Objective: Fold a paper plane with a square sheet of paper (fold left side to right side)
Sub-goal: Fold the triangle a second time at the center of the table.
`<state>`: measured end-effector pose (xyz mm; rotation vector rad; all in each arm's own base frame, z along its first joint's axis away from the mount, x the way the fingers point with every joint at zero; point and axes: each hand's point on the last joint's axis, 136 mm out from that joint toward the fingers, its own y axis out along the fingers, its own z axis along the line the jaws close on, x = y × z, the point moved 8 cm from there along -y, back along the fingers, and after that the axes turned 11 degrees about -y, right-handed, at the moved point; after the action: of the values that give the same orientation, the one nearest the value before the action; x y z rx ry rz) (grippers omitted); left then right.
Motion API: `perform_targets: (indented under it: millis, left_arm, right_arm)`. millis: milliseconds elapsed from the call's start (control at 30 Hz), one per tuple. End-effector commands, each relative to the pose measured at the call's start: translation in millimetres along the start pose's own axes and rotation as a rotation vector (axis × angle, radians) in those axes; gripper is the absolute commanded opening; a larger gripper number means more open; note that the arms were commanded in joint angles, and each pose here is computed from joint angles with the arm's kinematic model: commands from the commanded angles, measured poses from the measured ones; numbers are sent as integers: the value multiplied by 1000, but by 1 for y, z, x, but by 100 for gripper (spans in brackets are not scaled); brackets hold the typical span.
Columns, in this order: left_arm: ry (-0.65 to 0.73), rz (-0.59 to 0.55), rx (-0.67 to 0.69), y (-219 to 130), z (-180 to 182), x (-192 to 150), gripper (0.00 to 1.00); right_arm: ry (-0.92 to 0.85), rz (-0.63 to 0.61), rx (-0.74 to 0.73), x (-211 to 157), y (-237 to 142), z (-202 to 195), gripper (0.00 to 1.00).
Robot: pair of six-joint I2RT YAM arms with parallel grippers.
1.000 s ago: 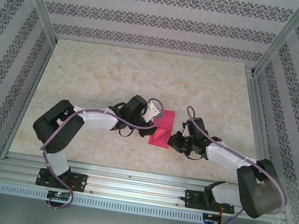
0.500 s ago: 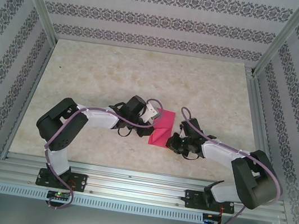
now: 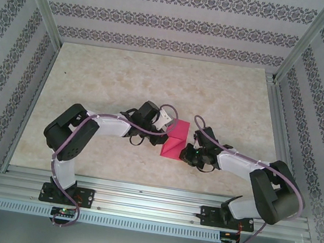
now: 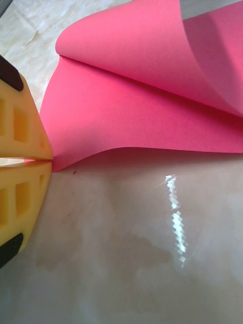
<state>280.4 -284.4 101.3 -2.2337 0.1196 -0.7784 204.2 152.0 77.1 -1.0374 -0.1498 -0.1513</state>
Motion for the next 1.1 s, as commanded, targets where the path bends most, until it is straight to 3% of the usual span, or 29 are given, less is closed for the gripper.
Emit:
perform_targets:
  millis: [0,1067]
  left_arm:
    - [13,-3,17,2,6,6,0]
    - [-30,-23,85,12,21,7,0]
  right_arm:
    - [-2,40,-104,-9,6,-12,12]
    - [-9,60,-120,-12,8,-14,12]
